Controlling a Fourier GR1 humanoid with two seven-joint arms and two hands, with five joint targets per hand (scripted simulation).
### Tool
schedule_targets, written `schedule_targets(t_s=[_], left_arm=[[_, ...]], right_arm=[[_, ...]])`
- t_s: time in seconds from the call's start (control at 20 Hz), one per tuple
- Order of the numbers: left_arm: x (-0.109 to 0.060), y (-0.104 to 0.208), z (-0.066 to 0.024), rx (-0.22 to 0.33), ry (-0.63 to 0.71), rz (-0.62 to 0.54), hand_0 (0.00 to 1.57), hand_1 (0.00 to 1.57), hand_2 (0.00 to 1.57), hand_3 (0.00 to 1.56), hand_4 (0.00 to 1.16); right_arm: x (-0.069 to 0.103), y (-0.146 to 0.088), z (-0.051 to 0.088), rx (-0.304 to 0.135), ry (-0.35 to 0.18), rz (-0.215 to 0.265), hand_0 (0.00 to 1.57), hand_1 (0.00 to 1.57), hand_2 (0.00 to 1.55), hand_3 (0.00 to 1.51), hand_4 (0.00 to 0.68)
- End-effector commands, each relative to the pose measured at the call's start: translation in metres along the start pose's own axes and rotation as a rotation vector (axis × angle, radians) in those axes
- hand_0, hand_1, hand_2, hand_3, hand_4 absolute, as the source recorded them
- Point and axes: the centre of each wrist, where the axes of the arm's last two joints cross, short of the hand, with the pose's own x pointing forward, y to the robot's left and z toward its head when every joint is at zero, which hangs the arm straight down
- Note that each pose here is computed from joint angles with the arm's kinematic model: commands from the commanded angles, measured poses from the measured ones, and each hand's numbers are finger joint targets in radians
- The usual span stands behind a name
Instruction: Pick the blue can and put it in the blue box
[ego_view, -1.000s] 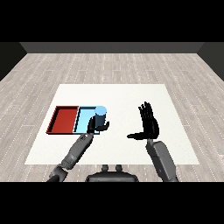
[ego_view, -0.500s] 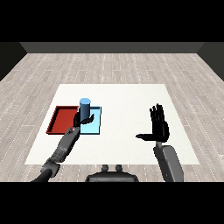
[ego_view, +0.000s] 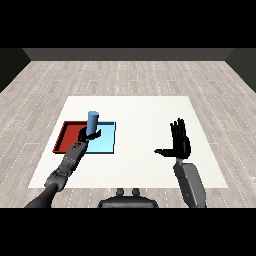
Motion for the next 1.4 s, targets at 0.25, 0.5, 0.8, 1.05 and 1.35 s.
schedule_targets(t_s=[0.25,0.5,0.8,1.05,1.35], left_arm=[[-0.016,-0.015,0.0044,-0.046,0.184,-0.212,1.38,1.38,1.30,1.00,0.88],[-0.040,-0.030,0.0207,-0.129,0.290,-0.182,1.54,1.54,1.42,0.34,0.84],[-0.045,-0.020,0.0189,-0.182,0.319,-0.210,0.32,0.32,0.38,0.47,0.77],[-0.049,-0.027,0.0241,-0.016,0.256,-0.227,0.00,0.00,0.00,0.00,0.00],[-0.008,-0.030,0.0095,0.263,-0.030,-0.015,0.00,0.00,0.00,0.00,0.00]], right_arm=[[-0.012,-0.015,0.006,-0.047,0.038,0.008,0.00,0.00,0.00,0.00,0.000],[-0.038,-0.010,0.006,-0.046,0.043,-0.026,0.00,0.00,0.00,0.00,0.000],[-0.017,-0.020,0.014,-0.029,0.036,-0.020,0.00,0.00,0.00,0.00,0.000],[-0.015,-0.003,-0.011,0.000,0.010,-0.048,0.00,0.00,0.00,0.00,0.000],[-0.010,-0.018,0.006,0.002,0.011,-0.057,0.00,0.00,0.00,0.00,0.000]])
